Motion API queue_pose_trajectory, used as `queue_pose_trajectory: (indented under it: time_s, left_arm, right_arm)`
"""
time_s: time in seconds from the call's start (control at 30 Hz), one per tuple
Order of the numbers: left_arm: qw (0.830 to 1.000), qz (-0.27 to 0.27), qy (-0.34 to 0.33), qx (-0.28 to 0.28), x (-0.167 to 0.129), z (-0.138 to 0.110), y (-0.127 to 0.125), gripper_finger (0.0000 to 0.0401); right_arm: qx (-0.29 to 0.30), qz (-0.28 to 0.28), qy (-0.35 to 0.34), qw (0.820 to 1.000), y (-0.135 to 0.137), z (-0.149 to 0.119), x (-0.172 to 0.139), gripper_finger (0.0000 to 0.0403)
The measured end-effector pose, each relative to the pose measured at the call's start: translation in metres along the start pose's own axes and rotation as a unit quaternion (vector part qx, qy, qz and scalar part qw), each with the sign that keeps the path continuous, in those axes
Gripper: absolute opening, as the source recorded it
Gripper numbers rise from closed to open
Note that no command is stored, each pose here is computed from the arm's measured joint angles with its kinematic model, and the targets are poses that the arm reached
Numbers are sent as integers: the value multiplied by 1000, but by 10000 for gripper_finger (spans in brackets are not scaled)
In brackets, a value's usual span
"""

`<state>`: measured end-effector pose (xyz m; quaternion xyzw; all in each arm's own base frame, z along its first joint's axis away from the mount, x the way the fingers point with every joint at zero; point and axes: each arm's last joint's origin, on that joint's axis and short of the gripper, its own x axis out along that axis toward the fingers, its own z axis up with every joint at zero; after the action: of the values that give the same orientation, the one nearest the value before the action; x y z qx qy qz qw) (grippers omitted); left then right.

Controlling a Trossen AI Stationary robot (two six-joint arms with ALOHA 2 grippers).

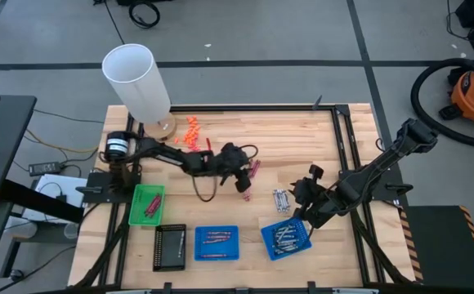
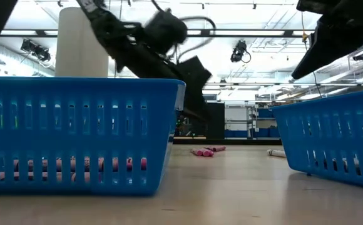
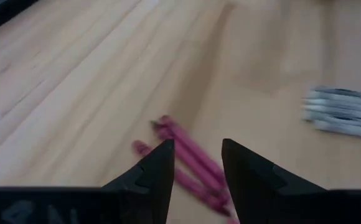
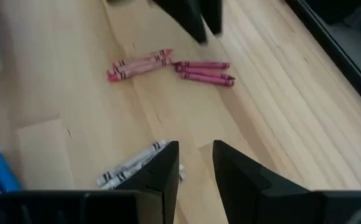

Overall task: Sort crayons
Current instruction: Put the red crayon into the green basket

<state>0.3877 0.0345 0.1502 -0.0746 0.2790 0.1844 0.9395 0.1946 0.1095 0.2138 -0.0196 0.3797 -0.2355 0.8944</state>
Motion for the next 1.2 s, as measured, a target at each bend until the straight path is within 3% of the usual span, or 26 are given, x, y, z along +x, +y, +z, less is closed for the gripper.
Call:
queue_pose_trajectory:
  time_s: [0.33, 1.03, 1.2]
  left_arm:
    - [998, 36, 41, -12, 31, -4, 13, 144]
    - [996, 35, 81, -10, 43, -23, 13, 143]
    - [994, 38, 101, 15, 41, -26, 14, 142]
  right_arm:
    - [-16, -2, -4, 1000, 5, -5, 0, 108]
    - [-7, 1, -20, 1000, 10, -2, 2, 108]
    - [-7, 5, -16, 1000, 10, -3, 2, 108]
